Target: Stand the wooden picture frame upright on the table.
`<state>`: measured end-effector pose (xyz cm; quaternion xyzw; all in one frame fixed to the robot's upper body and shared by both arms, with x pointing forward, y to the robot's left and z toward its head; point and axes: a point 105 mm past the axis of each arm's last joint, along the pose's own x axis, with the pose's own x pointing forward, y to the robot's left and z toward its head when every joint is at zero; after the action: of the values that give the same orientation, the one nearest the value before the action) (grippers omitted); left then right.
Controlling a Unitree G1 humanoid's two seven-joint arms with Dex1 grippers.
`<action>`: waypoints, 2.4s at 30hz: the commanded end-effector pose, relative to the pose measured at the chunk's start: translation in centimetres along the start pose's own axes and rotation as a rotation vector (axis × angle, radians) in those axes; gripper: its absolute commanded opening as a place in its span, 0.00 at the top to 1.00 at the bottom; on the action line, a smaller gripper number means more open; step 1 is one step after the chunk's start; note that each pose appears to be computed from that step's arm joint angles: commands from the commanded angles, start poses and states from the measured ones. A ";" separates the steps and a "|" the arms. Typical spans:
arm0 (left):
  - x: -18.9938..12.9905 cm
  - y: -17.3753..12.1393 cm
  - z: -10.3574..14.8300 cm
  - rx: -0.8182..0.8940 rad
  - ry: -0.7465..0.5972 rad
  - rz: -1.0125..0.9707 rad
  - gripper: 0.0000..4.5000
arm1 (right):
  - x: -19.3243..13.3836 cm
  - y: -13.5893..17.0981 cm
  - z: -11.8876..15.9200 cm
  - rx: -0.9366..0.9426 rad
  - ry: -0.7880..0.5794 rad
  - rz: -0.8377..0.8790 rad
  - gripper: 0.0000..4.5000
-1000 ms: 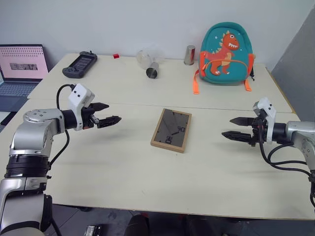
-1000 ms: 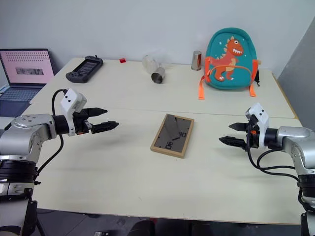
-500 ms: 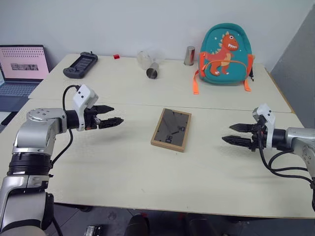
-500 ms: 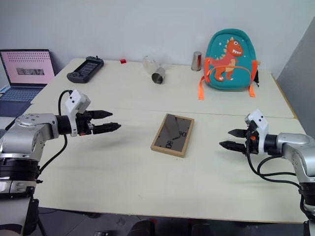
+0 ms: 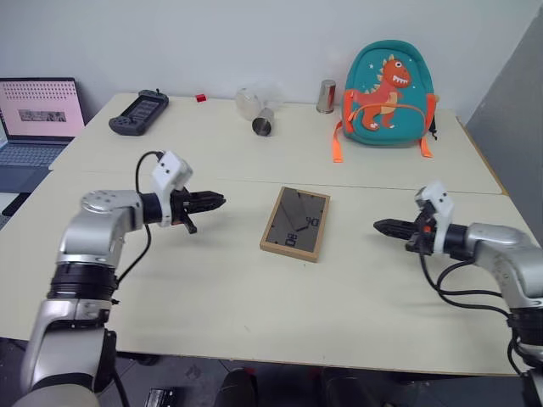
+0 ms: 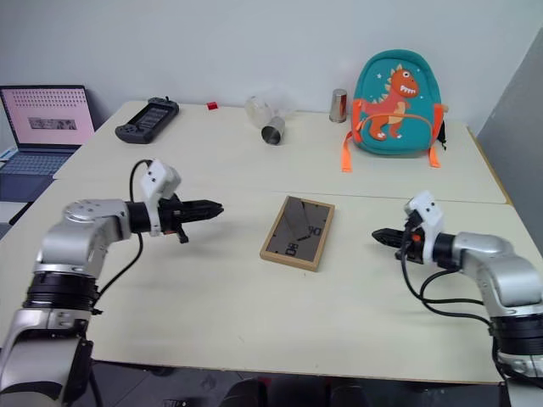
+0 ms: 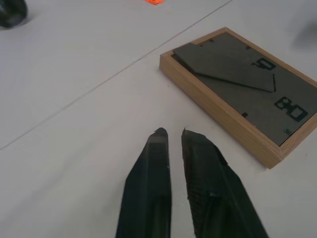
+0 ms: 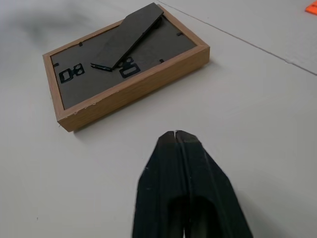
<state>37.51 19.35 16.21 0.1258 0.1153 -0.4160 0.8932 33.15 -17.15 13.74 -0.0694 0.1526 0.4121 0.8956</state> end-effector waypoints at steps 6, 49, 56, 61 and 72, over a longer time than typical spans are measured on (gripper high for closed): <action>4.3 -0.6 -1.6 0.015 -0.017 0.091 1.00 | 5.2 1.7 0.3 -0.012 -0.039 -0.051 1.00; 0.2 -6.4 -1.7 0.056 0.152 -0.276 0.89 | 1.6 1.4 -1.5 -0.075 0.089 -0.026 1.00; -2.8 -8.2 -1.9 -0.506 0.195 -0.411 0.54 | 1.1 0.7 -2.2 -0.058 0.095 -0.041 1.00; -2.8 -9.3 -2.7 -0.793 0.240 -0.406 0.30 | 1.2 0.8 -2.6 -0.056 0.096 -0.048 1.00; -0.4 -9.5 -4.5 -1.038 0.263 -0.350 0.01 | 2.5 2.9 -3.8 -0.044 0.105 0.003 1.00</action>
<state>29.32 15.24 10.92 -0.2941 0.4309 -0.4323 0.7355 31.94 -15.23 8.71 -0.1048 0.2086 0.3986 0.8869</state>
